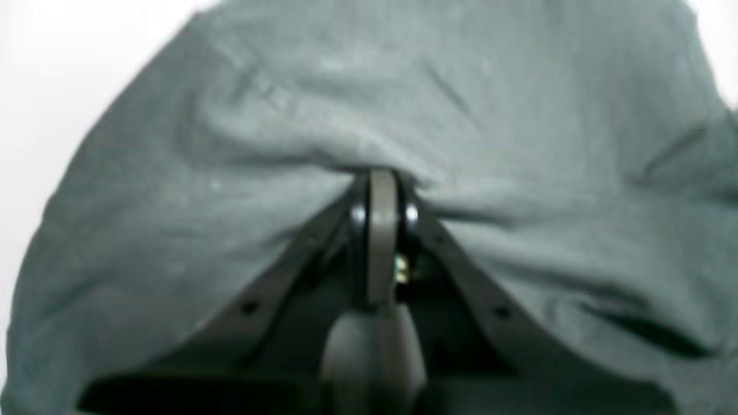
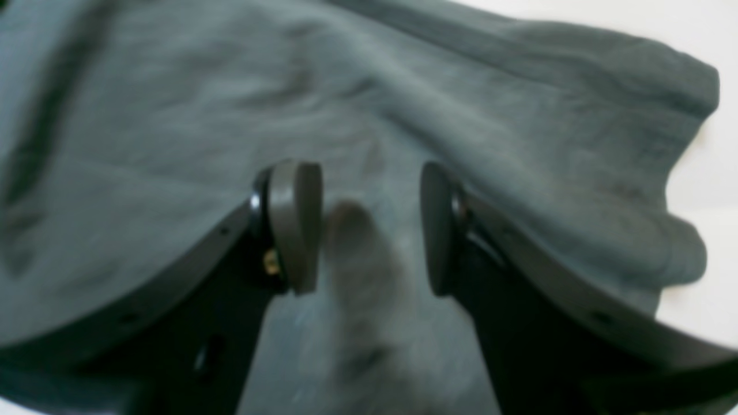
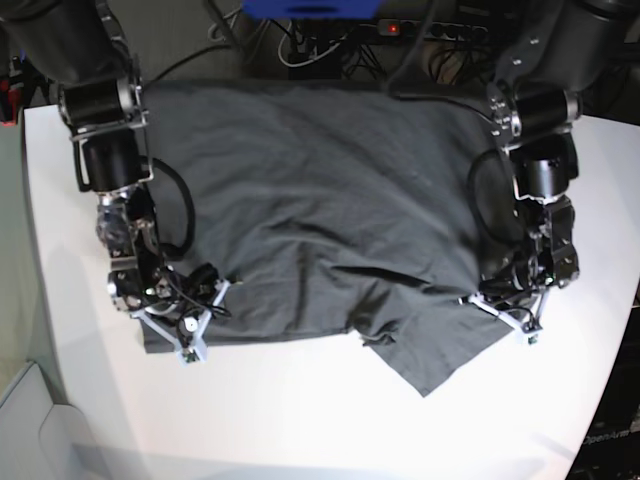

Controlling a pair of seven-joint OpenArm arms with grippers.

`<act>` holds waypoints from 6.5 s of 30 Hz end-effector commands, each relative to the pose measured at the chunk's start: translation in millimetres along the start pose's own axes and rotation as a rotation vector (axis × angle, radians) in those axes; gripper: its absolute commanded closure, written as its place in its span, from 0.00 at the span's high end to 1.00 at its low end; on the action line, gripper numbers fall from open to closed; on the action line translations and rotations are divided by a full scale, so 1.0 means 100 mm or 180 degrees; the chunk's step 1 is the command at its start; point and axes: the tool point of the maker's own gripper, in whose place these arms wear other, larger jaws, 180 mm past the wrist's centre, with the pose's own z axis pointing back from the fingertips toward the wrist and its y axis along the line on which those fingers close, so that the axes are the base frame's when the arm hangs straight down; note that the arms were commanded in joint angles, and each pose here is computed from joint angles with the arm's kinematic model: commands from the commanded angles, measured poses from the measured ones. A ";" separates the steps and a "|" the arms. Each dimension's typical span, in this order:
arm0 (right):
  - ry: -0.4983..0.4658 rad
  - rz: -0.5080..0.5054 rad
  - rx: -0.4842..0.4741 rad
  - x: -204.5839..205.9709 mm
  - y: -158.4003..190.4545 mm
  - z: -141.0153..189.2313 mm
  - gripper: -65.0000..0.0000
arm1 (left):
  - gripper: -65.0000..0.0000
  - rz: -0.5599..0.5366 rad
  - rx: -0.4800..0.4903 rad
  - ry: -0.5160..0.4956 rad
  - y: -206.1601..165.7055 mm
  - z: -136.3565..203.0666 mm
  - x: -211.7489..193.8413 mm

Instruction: Layout the t-shirt on the table in an organized manner, then fold the t-shirt properly

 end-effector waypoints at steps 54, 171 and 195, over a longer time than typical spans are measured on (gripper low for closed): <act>-0.0974 0.0202 -0.0137 0.50 -0.01 0.63 0.00 | 0.01 -0.0467 0.0652 0.0618 0.32 1.64 -1.05; 0.0282 -0.0849 -0.0977 -1.04 -1.52 0.16 0.00 | 0.01 -0.0380 0.0556 0.0870 0.46 0.28 -0.89; -0.1063 0.0107 -0.0608 0.14 -0.35 1.08 0.00 | 0.01 -0.0290 0.0244 0.0033 -0.03 0.10 0.63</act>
